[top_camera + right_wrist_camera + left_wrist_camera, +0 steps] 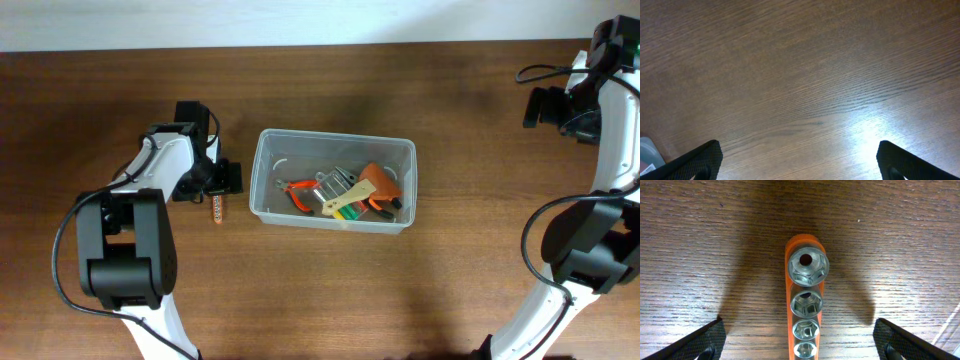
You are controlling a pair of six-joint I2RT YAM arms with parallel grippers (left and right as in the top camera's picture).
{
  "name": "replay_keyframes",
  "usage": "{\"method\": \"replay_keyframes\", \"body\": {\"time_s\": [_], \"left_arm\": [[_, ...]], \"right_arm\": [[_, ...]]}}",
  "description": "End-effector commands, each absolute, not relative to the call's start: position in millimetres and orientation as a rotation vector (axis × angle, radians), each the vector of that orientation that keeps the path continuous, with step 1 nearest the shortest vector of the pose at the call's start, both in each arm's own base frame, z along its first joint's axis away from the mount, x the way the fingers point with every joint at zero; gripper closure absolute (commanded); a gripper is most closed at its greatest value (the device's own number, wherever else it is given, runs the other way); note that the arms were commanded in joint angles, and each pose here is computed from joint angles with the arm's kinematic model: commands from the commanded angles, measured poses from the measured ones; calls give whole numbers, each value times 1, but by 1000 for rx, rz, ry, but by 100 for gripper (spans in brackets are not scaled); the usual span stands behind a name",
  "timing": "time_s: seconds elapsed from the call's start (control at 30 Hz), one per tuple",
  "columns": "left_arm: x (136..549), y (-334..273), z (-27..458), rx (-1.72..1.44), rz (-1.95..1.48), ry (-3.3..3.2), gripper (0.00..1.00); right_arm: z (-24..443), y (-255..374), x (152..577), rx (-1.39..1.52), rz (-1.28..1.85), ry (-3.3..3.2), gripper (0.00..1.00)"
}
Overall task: Pack container
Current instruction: 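Lower the left gripper and grasp the orange socket strip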
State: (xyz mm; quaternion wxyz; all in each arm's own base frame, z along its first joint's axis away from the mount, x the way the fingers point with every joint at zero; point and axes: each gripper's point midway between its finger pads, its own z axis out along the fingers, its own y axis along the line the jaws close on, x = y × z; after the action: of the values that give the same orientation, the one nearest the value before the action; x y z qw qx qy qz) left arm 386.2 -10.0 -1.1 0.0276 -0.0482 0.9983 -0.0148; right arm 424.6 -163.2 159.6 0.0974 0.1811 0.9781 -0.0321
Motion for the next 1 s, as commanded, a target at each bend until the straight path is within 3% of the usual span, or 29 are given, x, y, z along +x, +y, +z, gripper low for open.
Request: {"method": "replay_keyframes", "body": {"time_s": [0.0,0.67,0.77,0.9,0.97], "left_arm": [[362,-11,-22,-154,-87,3173,4],[363,-11,-22,-152,-87,3171,5],[363,-11,-22,-152,-87,3171,11],[363,-11,-22,-153,-87,3171,33],[363,-11,-22,-153,-87,3171,33]], "right_arm": [[158,-163,424,548,-101,2899,1],[158,-163,424,548,-101,2899,1],[158,-163,424,548,-101,2899,1],[158,-163,424,548,-101,2899,1],[158,-163,424,548,-101,2899,1]]}}
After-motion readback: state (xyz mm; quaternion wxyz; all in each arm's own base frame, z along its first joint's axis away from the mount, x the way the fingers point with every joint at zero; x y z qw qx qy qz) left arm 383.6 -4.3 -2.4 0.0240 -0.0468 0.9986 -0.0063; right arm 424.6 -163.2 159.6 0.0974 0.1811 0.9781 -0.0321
